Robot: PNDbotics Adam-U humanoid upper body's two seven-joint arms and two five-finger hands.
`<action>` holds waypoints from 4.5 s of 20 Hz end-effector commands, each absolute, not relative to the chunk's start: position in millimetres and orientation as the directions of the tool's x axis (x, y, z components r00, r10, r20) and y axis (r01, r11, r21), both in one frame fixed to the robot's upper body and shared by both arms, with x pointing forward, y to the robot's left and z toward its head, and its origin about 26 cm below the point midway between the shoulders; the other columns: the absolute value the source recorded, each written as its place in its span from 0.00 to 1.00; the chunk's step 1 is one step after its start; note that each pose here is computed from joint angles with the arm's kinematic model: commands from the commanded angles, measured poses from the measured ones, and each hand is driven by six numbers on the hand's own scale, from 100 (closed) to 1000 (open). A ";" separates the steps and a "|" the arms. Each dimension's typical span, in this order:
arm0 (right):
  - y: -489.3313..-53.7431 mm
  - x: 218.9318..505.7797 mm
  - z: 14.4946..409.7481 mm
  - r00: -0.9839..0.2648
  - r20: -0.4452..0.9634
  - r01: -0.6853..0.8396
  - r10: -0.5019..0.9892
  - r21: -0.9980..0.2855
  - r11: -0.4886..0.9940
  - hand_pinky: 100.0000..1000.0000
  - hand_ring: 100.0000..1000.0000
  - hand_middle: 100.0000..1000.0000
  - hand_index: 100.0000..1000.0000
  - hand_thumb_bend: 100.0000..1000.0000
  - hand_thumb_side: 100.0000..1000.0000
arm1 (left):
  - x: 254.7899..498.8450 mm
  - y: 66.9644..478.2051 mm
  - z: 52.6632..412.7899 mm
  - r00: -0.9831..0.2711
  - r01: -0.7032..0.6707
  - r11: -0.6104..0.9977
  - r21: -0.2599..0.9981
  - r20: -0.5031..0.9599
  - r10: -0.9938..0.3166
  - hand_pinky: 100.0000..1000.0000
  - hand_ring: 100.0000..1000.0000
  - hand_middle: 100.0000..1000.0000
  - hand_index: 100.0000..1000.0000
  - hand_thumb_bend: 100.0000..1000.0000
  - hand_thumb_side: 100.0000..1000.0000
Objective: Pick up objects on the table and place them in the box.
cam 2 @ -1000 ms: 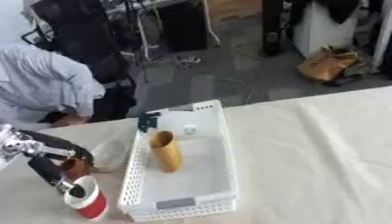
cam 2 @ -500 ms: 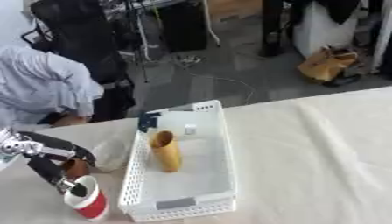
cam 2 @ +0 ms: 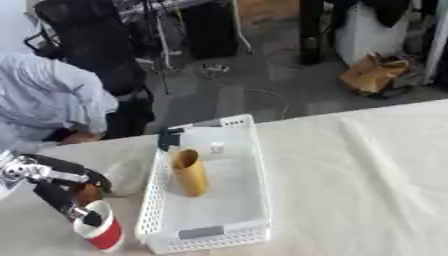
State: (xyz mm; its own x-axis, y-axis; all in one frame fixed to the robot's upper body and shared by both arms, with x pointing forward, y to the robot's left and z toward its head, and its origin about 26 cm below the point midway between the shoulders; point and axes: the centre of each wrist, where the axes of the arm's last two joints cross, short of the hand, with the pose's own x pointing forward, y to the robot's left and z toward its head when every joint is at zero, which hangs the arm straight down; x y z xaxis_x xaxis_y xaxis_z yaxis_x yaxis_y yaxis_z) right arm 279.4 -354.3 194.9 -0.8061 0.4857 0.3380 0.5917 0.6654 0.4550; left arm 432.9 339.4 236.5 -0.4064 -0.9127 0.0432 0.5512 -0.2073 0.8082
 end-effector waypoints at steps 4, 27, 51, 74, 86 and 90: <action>-354.2 277.1 202.1 -0.822 0.296 0.568 0.486 0.481 0.668 0.56 0.56 0.39 0.43 0.00 0.76 | 430.5 345.5 245.5 -0.382 0.541 -0.181 0.822 0.049 -0.923 1.00 1.00 1.00 1.00 1.00 0.90; -353.9 277.1 201.4 -0.822 0.299 0.568 0.484 0.483 0.666 0.56 0.56 0.39 0.42 0.00 0.75 | 438.1 351.5 225.1 -0.348 0.578 -0.212 0.788 0.003 -0.937 1.00 1.00 1.00 1.00 1.00 0.89; -352.9 278.1 203.7 -0.829 0.293 0.558 0.476 0.486 0.673 0.56 0.56 0.39 0.42 0.00 0.75 | 443.3 349.8 220.2 -0.362 0.586 -0.242 0.773 -0.017 -0.932 1.00 1.00 1.00 1.00 1.00 0.85; -352.0 278.6 204.0 -0.830 0.303 0.557 0.468 0.481 0.677 0.56 0.56 0.39 0.42 0.00 0.74 | 446.4 353.8 224.3 -0.364 0.575 -0.280 0.769 -0.066 -0.929 1.00 1.00 1.00 1.00 1.00 0.83; -352.3 278.4 204.0 -0.831 0.303 0.556 0.466 0.486 0.675 0.57 0.56 0.39 0.42 0.00 0.74 | 447.2 352.4 214.6 -0.371 0.589 -0.308 0.747 -0.089 -0.924 1.00 1.00 1.00 1.00 1.00 0.78; -352.4 278.4 204.1 -0.832 0.302 0.555 0.466 0.487 0.675 0.57 0.56 0.39 0.42 0.00 0.74 | 448.4 353.9 211.1 -0.380 0.591 -0.341 0.731 -0.121 -0.917 1.00 1.00 1.00 1.00 0.99 0.73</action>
State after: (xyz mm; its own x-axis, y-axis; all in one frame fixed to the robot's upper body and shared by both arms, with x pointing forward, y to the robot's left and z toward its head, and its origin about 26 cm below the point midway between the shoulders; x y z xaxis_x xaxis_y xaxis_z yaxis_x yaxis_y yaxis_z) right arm 279.7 -353.7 195.2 -0.8119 0.4707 0.3453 0.5837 0.6672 0.4628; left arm 449.1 346.5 199.8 -0.3577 -0.9301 -0.0836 0.5909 -0.2948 0.7509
